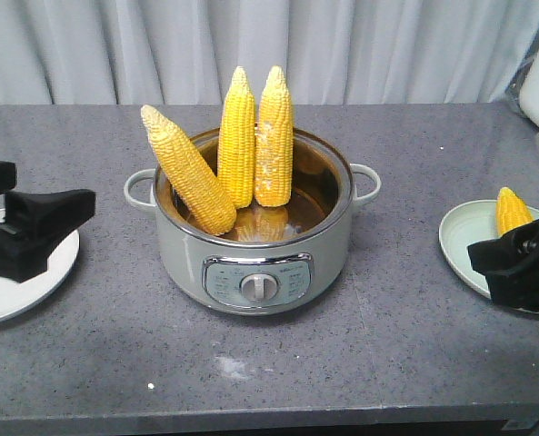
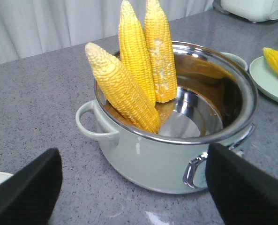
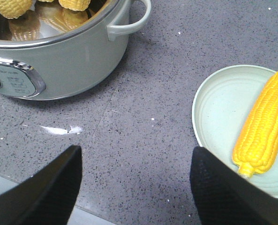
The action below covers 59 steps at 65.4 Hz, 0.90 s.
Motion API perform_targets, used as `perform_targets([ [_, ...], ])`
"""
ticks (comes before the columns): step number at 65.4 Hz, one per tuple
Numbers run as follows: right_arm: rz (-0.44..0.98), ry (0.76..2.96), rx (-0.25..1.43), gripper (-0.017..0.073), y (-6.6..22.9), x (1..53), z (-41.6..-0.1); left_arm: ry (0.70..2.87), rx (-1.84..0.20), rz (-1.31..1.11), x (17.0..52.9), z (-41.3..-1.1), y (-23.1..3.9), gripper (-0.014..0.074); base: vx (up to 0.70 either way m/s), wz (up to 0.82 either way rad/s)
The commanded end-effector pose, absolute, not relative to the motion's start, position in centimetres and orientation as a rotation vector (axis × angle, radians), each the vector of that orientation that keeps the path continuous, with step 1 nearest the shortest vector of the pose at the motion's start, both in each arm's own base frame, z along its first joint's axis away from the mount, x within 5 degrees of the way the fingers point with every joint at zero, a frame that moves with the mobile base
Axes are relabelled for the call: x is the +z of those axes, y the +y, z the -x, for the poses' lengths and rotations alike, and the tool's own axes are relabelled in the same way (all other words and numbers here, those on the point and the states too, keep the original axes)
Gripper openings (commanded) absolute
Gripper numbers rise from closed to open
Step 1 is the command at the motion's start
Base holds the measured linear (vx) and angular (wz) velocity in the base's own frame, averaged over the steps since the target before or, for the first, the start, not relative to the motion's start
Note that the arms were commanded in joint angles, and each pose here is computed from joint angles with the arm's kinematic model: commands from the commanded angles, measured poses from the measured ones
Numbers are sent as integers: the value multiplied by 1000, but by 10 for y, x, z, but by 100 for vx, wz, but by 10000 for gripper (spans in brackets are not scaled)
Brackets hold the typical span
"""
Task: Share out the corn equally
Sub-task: 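Reach the left gripper into the pot and grasp the nearest corn cob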
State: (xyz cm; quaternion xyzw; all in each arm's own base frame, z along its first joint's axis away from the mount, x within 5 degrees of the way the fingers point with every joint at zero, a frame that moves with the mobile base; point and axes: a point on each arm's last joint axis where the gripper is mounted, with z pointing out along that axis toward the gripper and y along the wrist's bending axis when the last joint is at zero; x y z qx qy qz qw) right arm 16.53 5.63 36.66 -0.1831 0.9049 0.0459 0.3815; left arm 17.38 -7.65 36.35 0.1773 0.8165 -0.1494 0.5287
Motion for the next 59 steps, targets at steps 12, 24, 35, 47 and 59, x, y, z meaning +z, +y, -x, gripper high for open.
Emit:
perform_targets([
  [12, 453, 2220, 118, 472, 56, 380, -166, 1934, -376, -378, 366, -227, -98, 593, 0, 0],
  [24, 454, 2221, 118, 472, 56, 379, -166, 1979, -369, -381, 359, -259, -110, 593, 0, 0],
  [35, 454, 2221, 118, 472, 56, 379, -166, 1995, -364, -379, 354, -284, -119, 593, 0, 0],
  [47, 454, 2221, 118, 472, 56, 379, -166, 1970, -360, -350, 350, -311, -128, 593, 0, 0],
  [59, 454, 2221, 118, 472, 56, 379, -166, 1947, -360, -333, 349, -335, -136, 593, 0, 0],
])
